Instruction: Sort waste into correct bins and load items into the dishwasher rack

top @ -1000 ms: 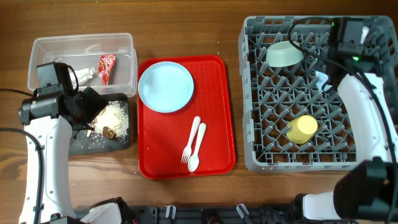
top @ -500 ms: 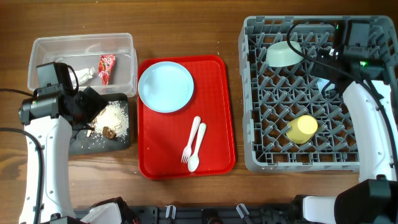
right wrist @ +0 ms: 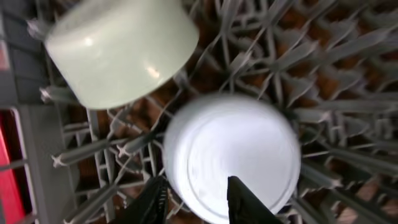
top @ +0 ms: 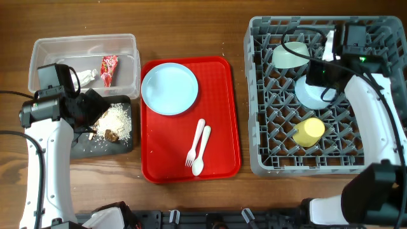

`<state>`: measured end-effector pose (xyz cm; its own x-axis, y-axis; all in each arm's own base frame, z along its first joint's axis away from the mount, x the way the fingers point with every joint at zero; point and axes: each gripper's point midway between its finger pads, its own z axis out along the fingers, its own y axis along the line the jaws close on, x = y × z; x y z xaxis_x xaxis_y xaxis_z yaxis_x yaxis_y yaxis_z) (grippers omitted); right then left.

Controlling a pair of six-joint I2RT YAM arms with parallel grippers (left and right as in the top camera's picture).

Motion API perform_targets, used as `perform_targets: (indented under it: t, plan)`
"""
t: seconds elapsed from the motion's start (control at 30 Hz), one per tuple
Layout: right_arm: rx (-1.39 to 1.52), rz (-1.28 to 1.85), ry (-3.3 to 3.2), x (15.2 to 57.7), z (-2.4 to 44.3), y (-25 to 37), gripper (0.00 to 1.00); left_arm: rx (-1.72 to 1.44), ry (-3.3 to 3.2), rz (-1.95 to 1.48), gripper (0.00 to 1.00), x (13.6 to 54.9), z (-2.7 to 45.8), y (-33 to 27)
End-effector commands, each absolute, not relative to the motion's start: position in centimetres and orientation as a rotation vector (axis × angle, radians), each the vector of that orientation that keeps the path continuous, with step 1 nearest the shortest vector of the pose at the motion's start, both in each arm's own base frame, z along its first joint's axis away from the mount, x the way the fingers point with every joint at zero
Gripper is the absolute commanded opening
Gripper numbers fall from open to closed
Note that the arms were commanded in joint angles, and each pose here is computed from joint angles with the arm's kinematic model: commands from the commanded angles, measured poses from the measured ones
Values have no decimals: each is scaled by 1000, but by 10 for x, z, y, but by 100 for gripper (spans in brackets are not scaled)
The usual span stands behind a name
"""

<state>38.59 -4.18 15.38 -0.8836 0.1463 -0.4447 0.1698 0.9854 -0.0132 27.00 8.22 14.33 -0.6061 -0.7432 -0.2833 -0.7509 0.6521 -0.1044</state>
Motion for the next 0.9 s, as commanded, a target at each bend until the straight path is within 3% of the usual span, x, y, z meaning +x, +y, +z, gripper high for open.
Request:
perform_targets:
  t: [0.0, 0.1, 0.23, 0.37, 0.5, 0.73, 0.8, 0.87]
  plan:
    - [261, -109, 2563, 382, 191, -49, 34, -1212, 2544, 26, 100, 271, 148, 83]
    - [174, 68, 2600, 378, 187, -23, 34, -1212, 2544, 27, 100, 271, 148, 83]
    - [-170, 621, 2594, 356, 196, 60, 37, -1212, 2544, 27, 100, 271, 148, 83]
    - [-344, 692, 2693, 323, 187, 117, 46, -1213, 2545, 27, 100, 270, 148, 83]
    - [-367, 519, 2808, 297, 171, 170, 50, -1213, 2545, 27, 100, 270, 148, 83]
    - [-29, 380, 3070, 224, 88, 248, 50, -1212, 2545, 27, 100, 270, 148, 83]
    - [191, 401, 3084, 216, 64, 261, 59, -1212, 2545, 27, 100, 270, 148, 83]
    - [184, 428, 3074, 211, 48, 272, 58, -1212, 2545, 27, 100, 270, 148, 83]
